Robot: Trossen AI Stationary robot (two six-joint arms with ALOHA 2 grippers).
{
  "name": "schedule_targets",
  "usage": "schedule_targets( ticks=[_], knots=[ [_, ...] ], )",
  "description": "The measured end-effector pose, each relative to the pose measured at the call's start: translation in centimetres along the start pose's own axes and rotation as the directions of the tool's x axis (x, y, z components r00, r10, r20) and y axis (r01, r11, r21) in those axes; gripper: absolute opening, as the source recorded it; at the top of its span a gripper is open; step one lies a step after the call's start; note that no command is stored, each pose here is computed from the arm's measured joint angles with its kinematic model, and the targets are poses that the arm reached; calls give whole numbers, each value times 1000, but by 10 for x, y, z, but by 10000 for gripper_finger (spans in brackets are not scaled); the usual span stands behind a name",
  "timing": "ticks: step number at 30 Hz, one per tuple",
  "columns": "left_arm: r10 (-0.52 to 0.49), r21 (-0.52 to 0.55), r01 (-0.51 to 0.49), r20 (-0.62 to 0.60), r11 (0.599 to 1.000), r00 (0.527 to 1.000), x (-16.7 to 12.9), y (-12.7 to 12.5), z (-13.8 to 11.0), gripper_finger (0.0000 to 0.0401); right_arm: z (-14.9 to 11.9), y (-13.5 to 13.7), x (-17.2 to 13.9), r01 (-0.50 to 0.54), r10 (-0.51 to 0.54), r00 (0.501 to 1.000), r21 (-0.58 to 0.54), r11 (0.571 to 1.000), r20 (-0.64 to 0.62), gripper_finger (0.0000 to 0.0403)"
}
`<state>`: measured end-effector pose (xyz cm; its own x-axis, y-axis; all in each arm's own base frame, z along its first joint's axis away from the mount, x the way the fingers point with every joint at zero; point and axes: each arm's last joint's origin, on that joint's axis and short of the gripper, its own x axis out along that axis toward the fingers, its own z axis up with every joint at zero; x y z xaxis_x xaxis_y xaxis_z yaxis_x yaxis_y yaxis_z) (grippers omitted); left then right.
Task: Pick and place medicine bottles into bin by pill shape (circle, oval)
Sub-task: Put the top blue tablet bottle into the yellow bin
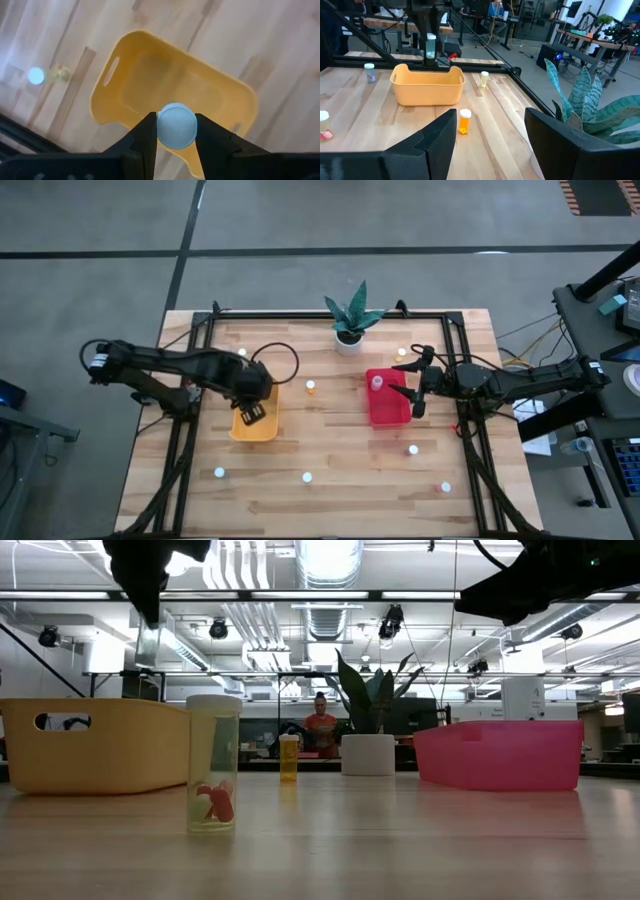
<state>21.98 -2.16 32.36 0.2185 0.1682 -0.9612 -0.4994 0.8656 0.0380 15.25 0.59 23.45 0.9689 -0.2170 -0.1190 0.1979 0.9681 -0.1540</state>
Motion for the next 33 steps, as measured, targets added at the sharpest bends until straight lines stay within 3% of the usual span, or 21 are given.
schedule_targets(
  ticks=[10, 22, 33],
  knots=[
    [-4, 65, 1, 56, 998, 998, 41, -3, 0, 93, -1, 0, 0, -1, 1, 1000, -7, 1000, -6, 226],
    [14, 91, -23, 94, 996, 995, 99, 17, 0, 93, -1, 0, 0, -1, 1, 1000, -2, 1000, -6, 226],
    [34, 78, -40, 80, 996, 996, 117, 27, -5, 93, -1, 0, 0, -1, 1, 1000, 2, 1000, -7, 226]
  ],
)
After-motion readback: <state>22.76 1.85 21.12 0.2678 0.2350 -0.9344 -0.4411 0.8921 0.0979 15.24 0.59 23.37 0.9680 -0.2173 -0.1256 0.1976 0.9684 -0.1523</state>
